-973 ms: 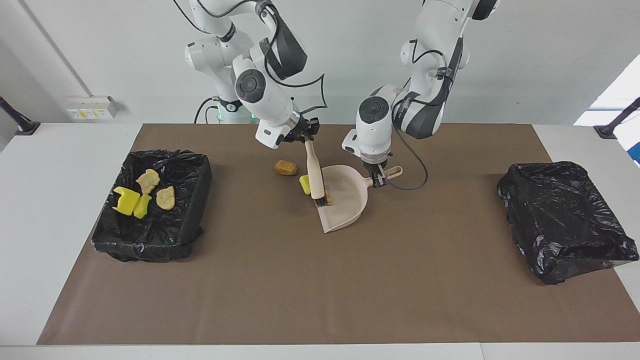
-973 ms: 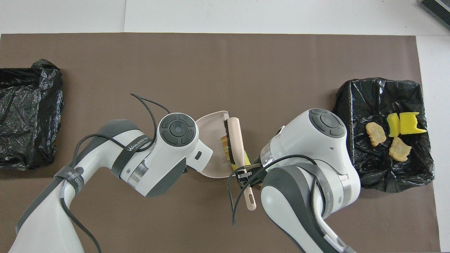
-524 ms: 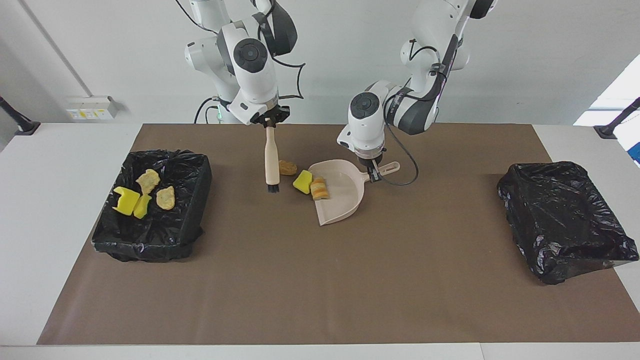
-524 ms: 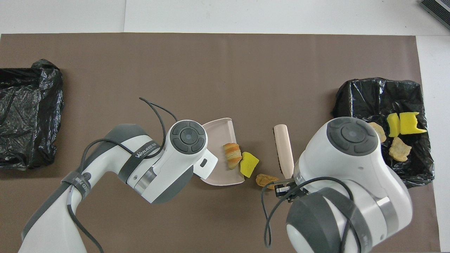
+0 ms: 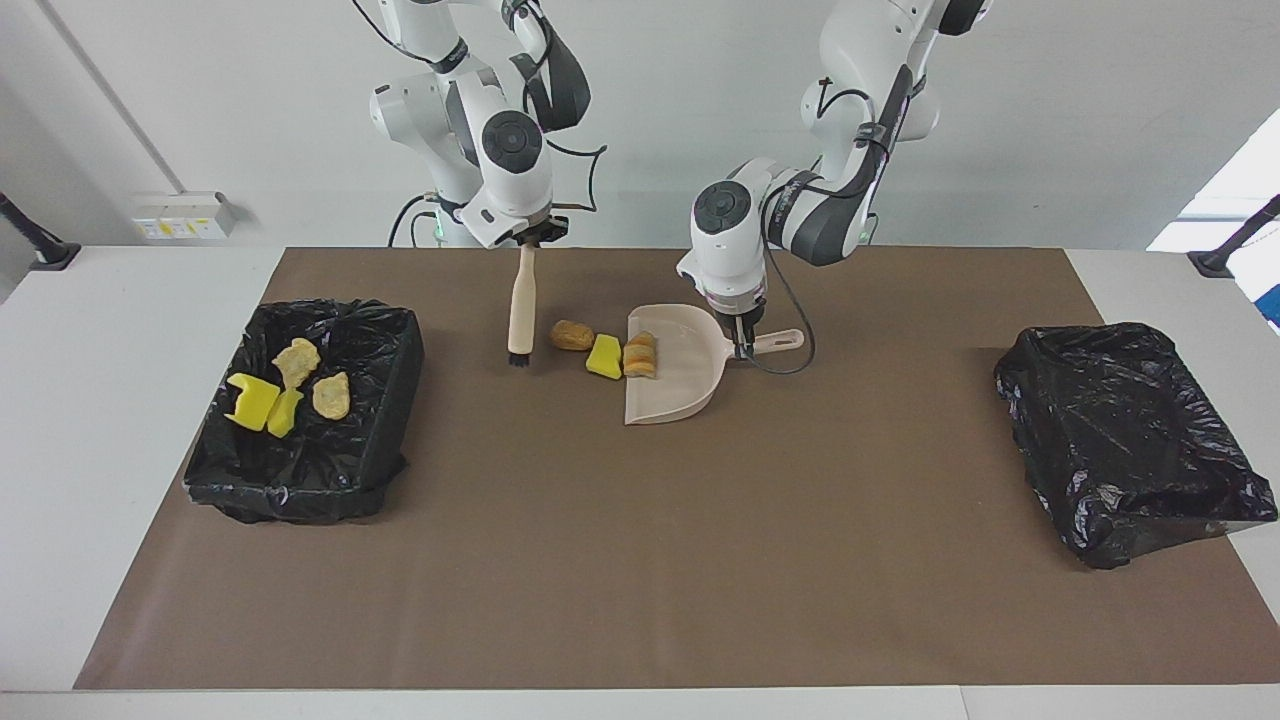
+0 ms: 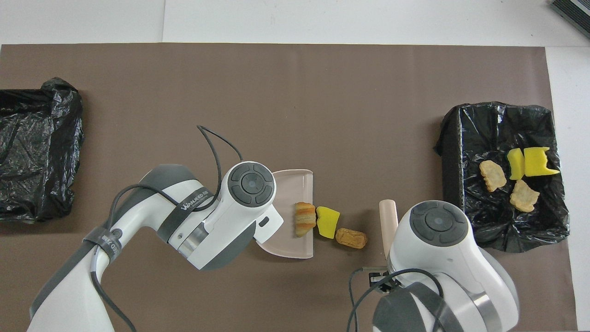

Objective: Sweep and dump trash in bin
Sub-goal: 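Sweep the scraps into the dustpan with the brush in the right gripper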

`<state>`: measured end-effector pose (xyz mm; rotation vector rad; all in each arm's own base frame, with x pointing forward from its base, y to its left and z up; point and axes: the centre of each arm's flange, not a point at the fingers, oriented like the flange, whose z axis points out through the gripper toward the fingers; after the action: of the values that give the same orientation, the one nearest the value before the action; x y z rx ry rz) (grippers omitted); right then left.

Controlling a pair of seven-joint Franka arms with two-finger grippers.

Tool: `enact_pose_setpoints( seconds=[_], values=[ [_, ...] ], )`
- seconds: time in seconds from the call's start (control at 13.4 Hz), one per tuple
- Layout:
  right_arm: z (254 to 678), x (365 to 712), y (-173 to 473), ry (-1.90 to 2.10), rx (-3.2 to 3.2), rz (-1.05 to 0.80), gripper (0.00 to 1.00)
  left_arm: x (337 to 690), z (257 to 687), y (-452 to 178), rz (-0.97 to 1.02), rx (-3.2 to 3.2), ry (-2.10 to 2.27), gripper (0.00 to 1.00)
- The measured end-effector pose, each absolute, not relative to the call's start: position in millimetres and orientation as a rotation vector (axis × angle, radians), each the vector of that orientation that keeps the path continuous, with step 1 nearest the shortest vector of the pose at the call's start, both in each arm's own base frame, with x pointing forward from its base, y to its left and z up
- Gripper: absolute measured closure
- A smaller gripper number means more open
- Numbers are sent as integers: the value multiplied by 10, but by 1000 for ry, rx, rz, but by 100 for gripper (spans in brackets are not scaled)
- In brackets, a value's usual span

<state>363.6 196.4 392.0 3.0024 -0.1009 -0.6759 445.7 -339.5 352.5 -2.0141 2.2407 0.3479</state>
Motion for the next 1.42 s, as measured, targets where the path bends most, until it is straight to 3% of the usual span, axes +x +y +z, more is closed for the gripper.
enact_pose_setpoints(
  seconds=[0.52,1.05,1.42],
  values=[
    [3647,3734,2256,-123,3275,-718,74,4384,3528,-3422,351,-1996,2247,69],
    [3956,3759,2957,-130,3480,-739,74,4387,3516,-3414,350,-1997,2247,69],
    [4222,3802,2815,27,3297,-666,74,4391,3492,-3388,354,-2004,2241,69]
  ],
)
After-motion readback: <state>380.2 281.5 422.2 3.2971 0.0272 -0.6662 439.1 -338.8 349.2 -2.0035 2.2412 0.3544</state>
